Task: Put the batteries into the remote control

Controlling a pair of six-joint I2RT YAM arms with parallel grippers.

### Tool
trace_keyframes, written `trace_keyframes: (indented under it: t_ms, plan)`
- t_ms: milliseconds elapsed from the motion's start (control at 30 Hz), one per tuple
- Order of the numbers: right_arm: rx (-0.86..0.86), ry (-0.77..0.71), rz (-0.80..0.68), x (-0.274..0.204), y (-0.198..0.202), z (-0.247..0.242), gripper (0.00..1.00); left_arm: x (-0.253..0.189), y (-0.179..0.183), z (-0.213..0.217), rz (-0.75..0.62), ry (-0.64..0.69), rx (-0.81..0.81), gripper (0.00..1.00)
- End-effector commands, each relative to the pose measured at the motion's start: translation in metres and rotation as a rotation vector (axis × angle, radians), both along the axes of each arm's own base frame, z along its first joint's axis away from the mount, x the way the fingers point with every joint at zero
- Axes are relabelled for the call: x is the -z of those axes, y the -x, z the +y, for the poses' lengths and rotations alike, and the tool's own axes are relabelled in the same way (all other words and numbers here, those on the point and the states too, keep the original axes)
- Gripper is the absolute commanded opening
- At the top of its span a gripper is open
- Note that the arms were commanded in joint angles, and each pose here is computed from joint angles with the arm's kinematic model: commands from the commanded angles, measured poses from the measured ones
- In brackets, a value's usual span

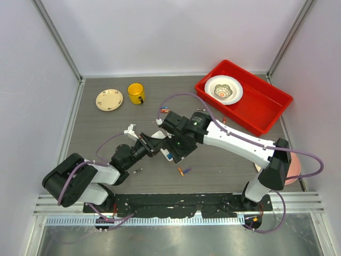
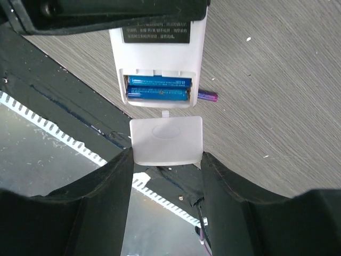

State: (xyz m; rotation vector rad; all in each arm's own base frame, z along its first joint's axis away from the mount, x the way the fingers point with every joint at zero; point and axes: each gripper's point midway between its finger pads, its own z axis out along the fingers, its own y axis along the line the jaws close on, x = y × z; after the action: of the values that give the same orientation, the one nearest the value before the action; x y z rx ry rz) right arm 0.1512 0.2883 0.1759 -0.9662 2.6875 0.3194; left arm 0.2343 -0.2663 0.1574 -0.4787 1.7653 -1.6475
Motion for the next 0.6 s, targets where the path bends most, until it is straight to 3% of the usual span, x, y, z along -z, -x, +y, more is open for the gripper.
trace_keyframes:
  t_ms: [0, 567]
  plan:
    - [-0.044, -0.026, -0.014, -0.019, -0.001, 0.009, 0.01, -0.06, 0.005, -0.005, -0.172, 0.15, 0.043, 0.0]
    - [-0.056, 0.002, -0.008, -0.01, -0.007, 0.02, 0.01, -0.062, 0.01, -0.005, -0.182, 0.15, 0.061, 0.0]
